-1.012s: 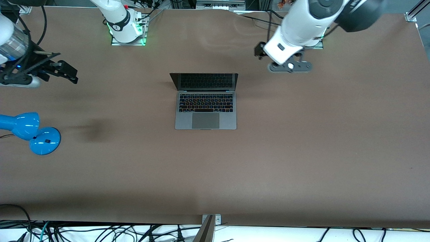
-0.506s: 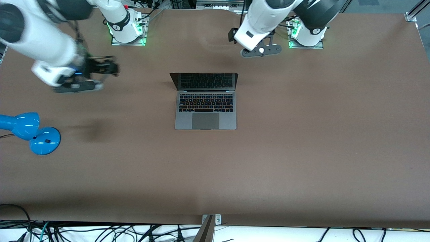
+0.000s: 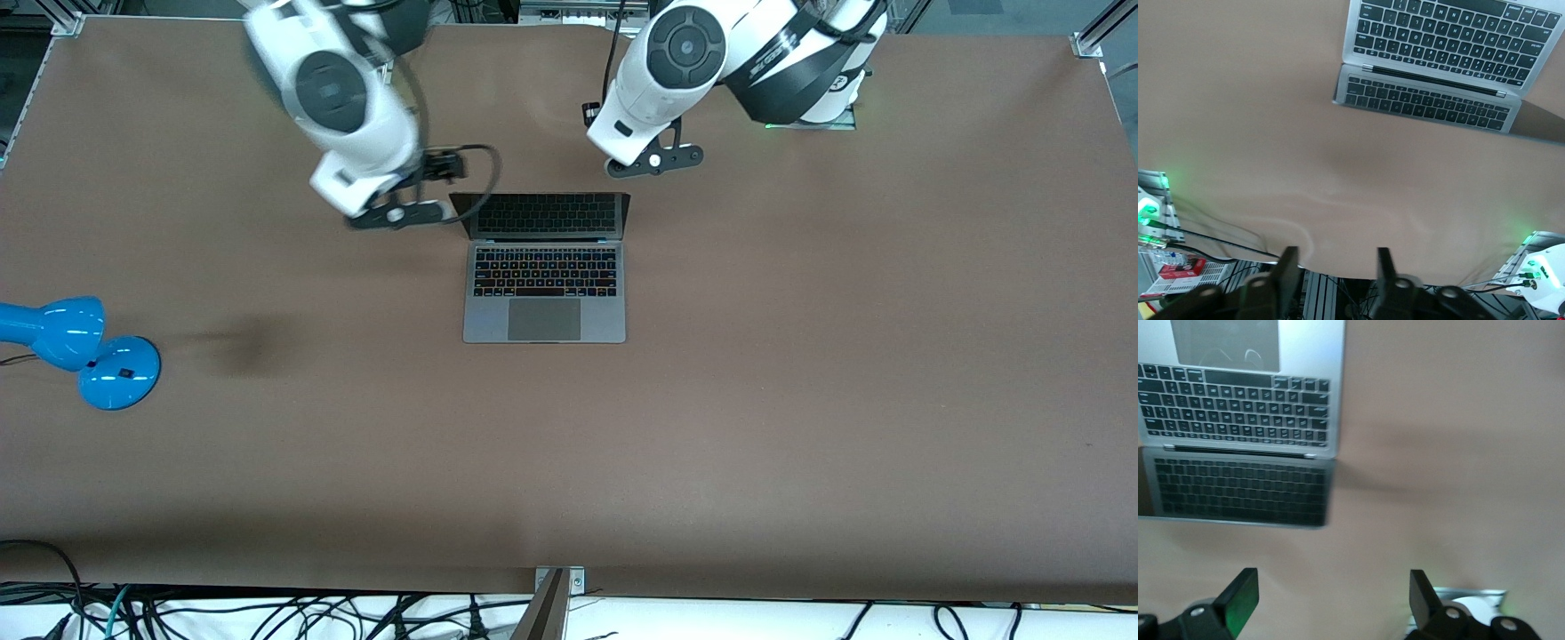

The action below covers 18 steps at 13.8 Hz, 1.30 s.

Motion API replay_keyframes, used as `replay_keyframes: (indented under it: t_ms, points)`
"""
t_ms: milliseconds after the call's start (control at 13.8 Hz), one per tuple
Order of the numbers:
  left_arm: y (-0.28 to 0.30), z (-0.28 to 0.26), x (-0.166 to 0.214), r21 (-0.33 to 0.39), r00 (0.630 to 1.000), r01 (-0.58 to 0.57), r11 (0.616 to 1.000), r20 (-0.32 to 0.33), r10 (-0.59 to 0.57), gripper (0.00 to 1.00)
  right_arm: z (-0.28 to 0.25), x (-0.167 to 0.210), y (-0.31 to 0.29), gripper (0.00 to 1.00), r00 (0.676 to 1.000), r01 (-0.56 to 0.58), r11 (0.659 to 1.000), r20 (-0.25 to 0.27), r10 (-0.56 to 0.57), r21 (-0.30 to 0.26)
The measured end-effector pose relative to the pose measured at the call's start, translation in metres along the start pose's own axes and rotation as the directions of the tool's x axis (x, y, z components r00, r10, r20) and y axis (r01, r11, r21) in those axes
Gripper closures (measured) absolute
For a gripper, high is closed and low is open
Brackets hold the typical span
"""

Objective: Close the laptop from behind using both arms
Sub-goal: 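Move the left gripper to the laptop lid while the right gripper approaches, then place both grippers behind the top edge of the open laptop lid, then push the laptop lid forward and down with both grippers until shut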

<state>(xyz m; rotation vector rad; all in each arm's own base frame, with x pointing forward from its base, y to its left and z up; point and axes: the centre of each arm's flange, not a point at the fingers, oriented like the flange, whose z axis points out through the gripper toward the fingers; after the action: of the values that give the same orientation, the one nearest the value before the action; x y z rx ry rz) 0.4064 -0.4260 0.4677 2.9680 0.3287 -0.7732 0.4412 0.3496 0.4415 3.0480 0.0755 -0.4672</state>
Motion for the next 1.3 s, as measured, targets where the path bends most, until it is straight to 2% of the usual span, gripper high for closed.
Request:
replay_keyframes:
  t_ms: [145,289,361,578,867,1012,1301]
  points:
    - [0.001,0.006,0.007,-0.001,1.0,0.015,1.0,0.018,-0.015,0.74,0.029,-0.031,-0.044,0.0,0.999,-0.035,0.999,-0.032,0.035,0.006]
    - [0.003,0.015,0.017,-0.018,0.997,0.031,0.999,0.072,-0.029,0.94,0.056,-0.044,-0.06,0.04,0.998,-0.029,0.999,-0.052,0.03,0.014]
    - [0.004,0.021,0.023,-0.021,0.995,0.037,0.999,0.092,-0.035,0.99,0.065,-0.043,-0.059,0.17,0.998,-0.027,1.0,-0.048,0.027,0.013]
    - [0.008,0.036,0.041,-0.03,0.992,0.049,0.998,0.122,-0.045,0.99,0.076,-0.04,-0.055,0.5,1.0,-0.027,1.0,-0.015,0.027,0.012]
    - [0.015,0.056,0.056,-0.052,0.989,0.063,0.997,0.137,-0.055,0.99,0.077,-0.04,-0.055,0.96,1.0,-0.026,1.0,-0.012,0.026,0.013]
    - [0.016,0.07,0.064,-0.054,0.989,0.07,0.996,0.137,-0.062,0.99,0.076,-0.035,-0.052,0.99,0.999,-0.032,0.999,-0.021,0.032,0.015]
    - [0.018,0.09,0.079,-0.052,0.99,0.075,0.996,0.128,-0.067,0.99,0.073,-0.014,-0.037,0.99,0.996,-0.035,0.999,-0.085,0.036,0.009]
